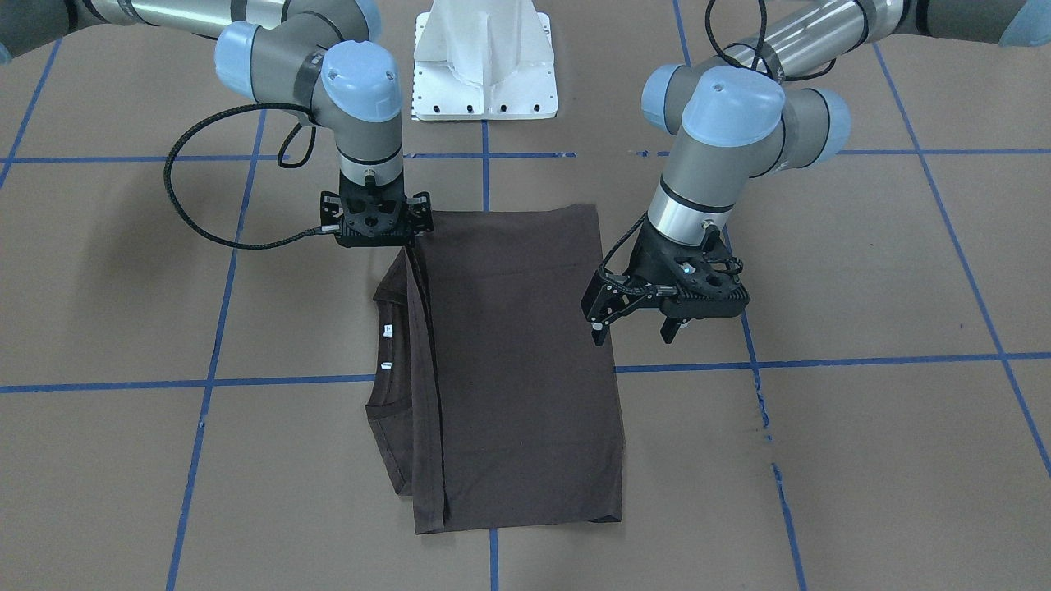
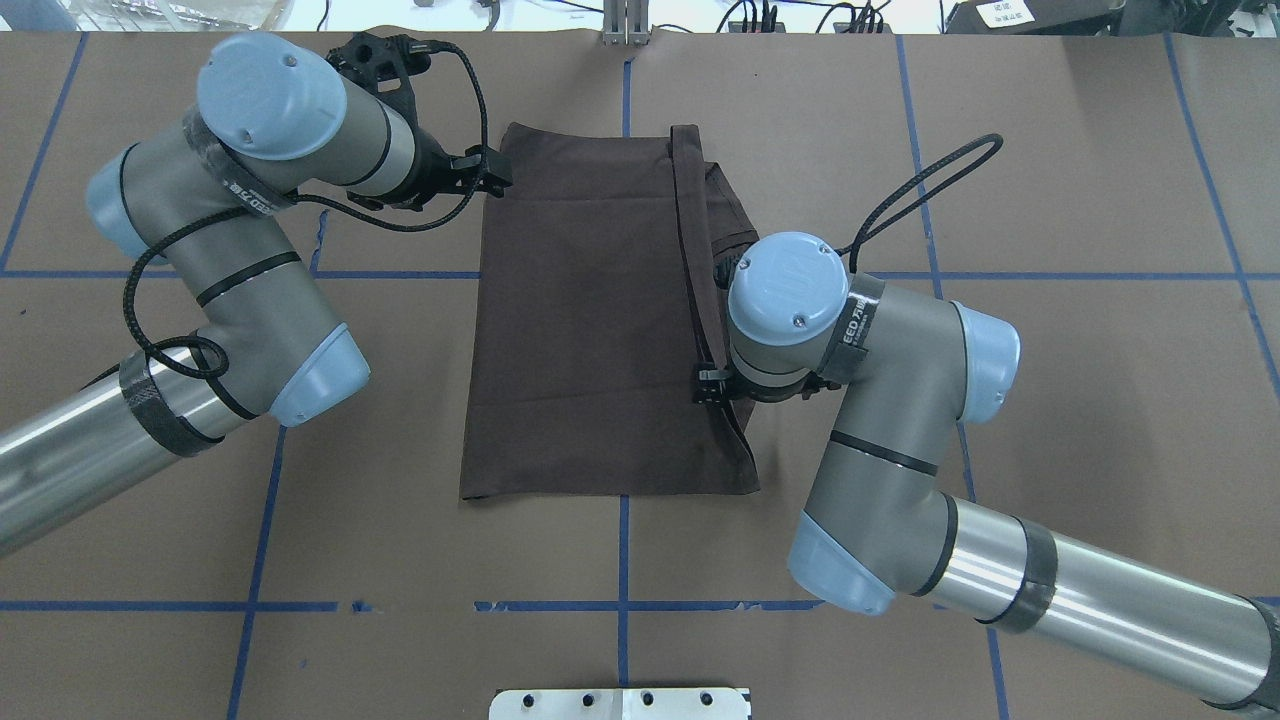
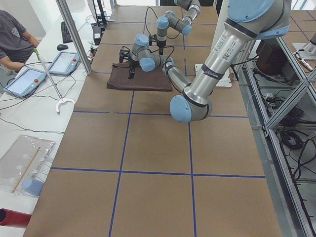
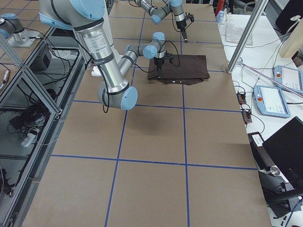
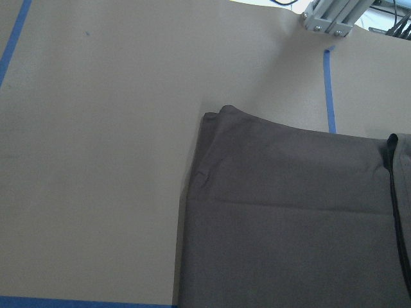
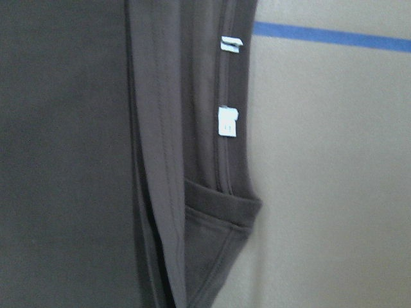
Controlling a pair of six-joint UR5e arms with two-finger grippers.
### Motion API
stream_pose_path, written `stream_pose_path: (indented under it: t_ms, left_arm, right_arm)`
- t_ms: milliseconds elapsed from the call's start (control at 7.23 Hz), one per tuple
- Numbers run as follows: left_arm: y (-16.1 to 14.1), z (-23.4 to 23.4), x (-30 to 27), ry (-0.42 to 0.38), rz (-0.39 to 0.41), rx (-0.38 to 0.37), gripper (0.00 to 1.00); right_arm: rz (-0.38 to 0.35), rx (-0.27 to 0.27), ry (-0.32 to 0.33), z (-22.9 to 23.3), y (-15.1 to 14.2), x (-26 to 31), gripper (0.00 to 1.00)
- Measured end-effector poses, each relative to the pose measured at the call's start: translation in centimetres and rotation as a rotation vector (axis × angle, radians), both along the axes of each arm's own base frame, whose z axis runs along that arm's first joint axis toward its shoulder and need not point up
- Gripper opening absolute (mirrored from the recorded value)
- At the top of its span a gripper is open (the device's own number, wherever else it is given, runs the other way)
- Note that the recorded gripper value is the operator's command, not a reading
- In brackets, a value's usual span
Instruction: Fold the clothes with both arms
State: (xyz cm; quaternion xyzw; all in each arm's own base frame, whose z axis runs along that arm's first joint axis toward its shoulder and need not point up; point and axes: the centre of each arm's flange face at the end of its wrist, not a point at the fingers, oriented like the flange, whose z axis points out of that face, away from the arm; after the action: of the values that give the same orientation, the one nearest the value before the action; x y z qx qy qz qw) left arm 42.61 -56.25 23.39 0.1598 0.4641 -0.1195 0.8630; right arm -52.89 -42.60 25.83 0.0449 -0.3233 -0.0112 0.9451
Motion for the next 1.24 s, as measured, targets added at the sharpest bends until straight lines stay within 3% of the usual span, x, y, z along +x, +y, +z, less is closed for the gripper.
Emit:
stream_pose_path:
  t_ms: [415,1245]
  left_arm:
    - [0.0,0.1,0.0,-0.002,0.003,0.001,1.00]
    - [0.1,0.0,0.0,0.000,0.007,0.004,1.00]
  right_arm:
    - [0.003,0.007,-0.001,0.7,-3.3,-3.5,1.00]
    - [-0.037,-0.089,0.017,4.1,-3.2,-3.5,1.00]
